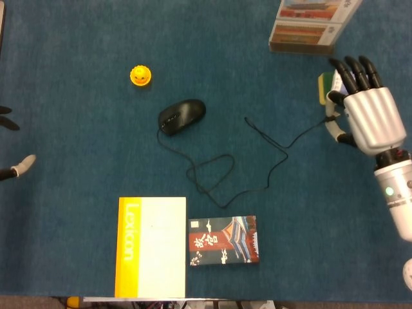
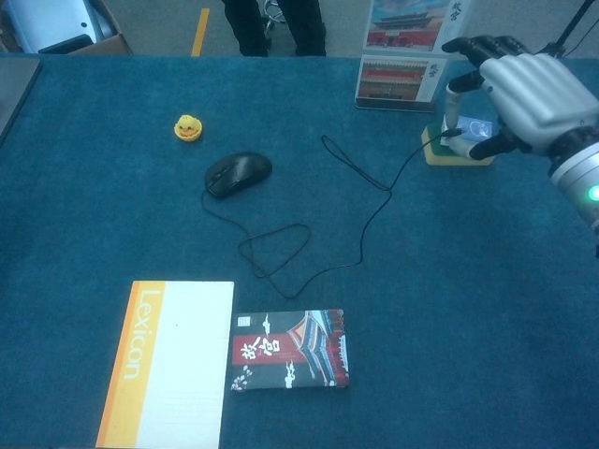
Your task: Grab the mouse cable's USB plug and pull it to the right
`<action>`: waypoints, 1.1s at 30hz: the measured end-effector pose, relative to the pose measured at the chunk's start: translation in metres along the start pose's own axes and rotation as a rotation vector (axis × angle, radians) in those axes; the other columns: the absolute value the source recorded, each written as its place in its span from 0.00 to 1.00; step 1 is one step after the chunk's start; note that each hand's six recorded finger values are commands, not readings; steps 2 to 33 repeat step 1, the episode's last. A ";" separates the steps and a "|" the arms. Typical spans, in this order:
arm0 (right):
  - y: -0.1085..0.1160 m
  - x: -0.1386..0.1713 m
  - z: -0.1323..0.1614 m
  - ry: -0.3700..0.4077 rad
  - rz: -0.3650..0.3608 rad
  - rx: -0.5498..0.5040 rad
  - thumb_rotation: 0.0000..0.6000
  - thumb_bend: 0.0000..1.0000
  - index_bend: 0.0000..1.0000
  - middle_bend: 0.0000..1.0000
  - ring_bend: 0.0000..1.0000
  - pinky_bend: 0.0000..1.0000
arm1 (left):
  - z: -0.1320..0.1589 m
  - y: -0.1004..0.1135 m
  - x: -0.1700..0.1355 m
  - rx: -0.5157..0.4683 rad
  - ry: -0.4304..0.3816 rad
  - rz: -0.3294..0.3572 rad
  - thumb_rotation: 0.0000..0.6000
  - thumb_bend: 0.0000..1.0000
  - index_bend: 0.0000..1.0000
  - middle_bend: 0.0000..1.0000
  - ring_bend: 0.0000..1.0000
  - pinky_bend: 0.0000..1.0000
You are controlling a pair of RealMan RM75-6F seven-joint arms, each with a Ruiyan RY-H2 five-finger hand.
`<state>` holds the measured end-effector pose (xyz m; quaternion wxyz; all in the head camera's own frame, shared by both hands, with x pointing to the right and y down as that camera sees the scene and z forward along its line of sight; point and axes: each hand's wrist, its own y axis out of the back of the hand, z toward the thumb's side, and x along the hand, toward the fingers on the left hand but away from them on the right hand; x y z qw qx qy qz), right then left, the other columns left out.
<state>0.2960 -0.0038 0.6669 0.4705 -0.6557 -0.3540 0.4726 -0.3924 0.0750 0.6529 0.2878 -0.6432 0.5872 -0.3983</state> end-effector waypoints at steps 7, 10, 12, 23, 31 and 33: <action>0.000 0.000 0.000 0.000 0.000 0.002 1.00 0.31 0.66 0.11 0.00 0.02 | 0.000 -0.001 0.001 0.001 0.000 -0.002 1.00 0.00 0.44 0.29 0.31 0.52; 0.000 0.000 0.000 0.000 0.000 0.002 1.00 0.31 0.66 0.11 0.00 0.02 | 0.000 -0.001 0.001 0.001 0.000 -0.002 1.00 0.00 0.44 0.29 0.31 0.52; 0.000 0.000 0.000 0.000 0.000 0.002 1.00 0.31 0.66 0.11 0.00 0.02 | 0.000 -0.001 0.001 0.001 0.000 -0.002 1.00 0.00 0.44 0.29 0.31 0.52; 0.000 0.000 0.000 0.000 0.000 0.002 1.00 0.31 0.66 0.11 0.00 0.02 | 0.000 -0.001 0.001 0.001 0.000 -0.002 1.00 0.00 0.44 0.29 0.31 0.52; 0.000 0.000 0.000 0.000 0.000 0.002 1.00 0.31 0.66 0.11 0.00 0.02 | 0.000 -0.001 0.001 0.001 0.000 -0.002 1.00 0.00 0.44 0.29 0.31 0.52; 0.000 0.000 0.000 0.000 0.000 0.002 1.00 0.31 0.66 0.11 0.00 0.02 | 0.000 -0.001 0.001 0.001 0.000 -0.002 1.00 0.00 0.44 0.29 0.31 0.52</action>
